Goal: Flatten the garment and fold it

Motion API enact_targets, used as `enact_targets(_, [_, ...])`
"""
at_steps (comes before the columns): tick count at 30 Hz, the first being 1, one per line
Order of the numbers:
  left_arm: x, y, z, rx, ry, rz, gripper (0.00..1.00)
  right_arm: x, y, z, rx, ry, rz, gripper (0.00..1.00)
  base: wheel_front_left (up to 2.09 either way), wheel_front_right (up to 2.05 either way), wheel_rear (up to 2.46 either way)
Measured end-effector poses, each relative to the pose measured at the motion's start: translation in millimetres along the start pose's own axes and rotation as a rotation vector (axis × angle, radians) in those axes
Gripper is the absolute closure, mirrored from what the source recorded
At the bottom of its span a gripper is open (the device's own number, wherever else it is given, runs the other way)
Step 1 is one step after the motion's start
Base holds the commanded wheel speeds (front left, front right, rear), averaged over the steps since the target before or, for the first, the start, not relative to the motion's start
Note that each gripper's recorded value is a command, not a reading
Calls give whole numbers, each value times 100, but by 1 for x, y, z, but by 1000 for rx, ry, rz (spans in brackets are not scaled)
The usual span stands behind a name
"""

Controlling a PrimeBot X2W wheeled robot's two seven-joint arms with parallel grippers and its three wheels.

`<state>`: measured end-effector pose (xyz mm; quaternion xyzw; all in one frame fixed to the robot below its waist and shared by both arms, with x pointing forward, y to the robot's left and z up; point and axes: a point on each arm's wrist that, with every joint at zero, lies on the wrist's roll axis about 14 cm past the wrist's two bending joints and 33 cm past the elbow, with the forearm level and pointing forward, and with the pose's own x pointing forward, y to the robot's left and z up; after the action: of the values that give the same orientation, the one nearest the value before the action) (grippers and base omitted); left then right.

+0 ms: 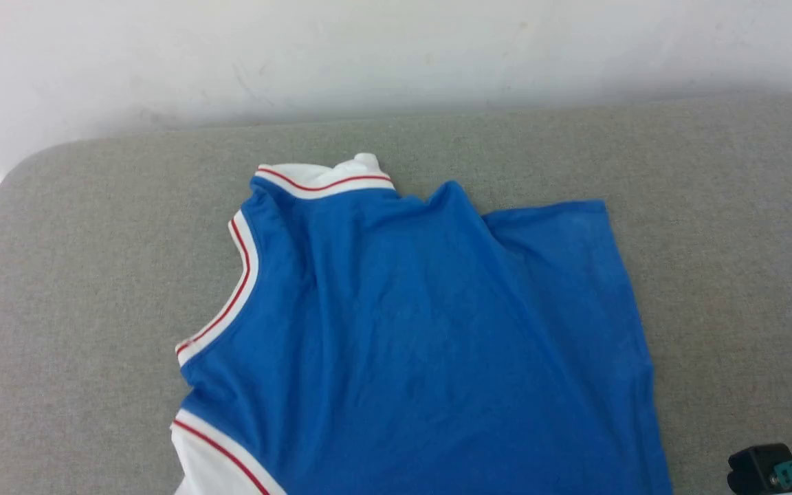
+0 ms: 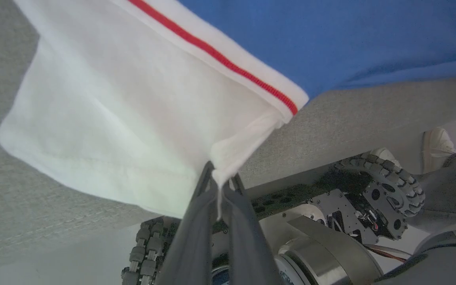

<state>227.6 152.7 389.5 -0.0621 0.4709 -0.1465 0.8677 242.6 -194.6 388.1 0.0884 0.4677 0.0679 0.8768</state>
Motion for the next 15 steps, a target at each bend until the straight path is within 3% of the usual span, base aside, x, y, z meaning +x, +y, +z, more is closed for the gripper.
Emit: enact_targets(15, [-25,-25,-18,-48,26,-82,100,-26,10,-32,67,98,33,100,0,0,0])
